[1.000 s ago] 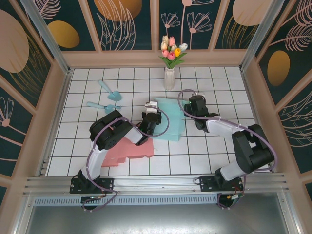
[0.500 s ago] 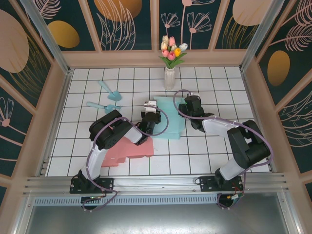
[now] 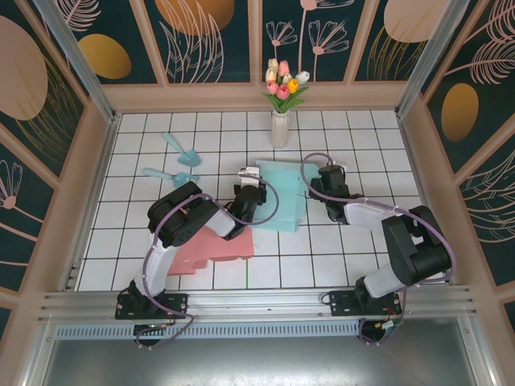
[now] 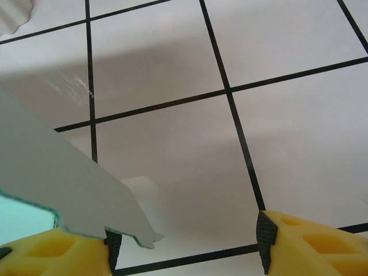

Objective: Fold the paper box

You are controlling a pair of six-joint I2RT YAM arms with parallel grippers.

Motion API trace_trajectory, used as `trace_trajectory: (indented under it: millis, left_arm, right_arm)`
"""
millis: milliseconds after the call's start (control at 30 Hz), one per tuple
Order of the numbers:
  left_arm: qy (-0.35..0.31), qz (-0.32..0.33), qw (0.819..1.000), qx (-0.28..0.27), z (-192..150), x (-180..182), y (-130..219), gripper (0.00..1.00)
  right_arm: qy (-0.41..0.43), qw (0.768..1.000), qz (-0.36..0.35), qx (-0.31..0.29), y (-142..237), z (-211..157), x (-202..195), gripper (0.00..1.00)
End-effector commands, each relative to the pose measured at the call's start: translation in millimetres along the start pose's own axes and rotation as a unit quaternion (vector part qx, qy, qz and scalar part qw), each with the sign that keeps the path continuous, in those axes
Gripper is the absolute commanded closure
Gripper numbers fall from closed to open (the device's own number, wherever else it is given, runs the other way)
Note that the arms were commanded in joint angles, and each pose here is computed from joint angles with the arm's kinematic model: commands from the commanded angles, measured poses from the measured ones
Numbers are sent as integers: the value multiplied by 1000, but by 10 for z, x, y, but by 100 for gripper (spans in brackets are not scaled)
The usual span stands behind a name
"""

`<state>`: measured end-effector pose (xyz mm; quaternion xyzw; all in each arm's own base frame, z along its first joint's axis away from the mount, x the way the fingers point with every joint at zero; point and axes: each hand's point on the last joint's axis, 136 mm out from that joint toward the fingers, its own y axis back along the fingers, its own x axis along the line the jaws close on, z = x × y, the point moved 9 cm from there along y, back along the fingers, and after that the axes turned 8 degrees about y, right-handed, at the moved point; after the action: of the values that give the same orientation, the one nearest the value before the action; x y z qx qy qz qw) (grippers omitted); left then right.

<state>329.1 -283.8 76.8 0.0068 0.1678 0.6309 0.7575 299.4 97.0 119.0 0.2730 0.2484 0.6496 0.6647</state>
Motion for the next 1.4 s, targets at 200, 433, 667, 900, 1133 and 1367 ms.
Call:
trace_trajectory:
  millis: [200, 433, 667, 900, 1133, 1367]
  left_arm:
    - [7, 0, 1000, -6, 14, -3, 4, 100]
    - [4, -1, 1000, -4, 9, -10, -6, 100]
    - [3, 1, 1000, -4, 9, -9, -12, 100]
    - [2, 3, 1000, -3, 6, -6, -14, 100]
    - [4, 10, 1000, -2, 7, -17, -36, 100]
    - [4, 11, 1000, -3, 7, -8, -33, 100]
  right_arm:
    - [8, 997, 81, -15, -162, -3, 173, 35]
    - [19, 988, 146, -53, -96, 121, 382, 35]
    - [31, 988, 149, -40, -150, 87, 496, 35]
    - [44, 989, 132, -39, -14, 84, 430, 35]
    - [137, 979, 153, -9, 229, 59, 373, 33]
    - [191, 969, 157, -13, 615, 248, 324, 31]
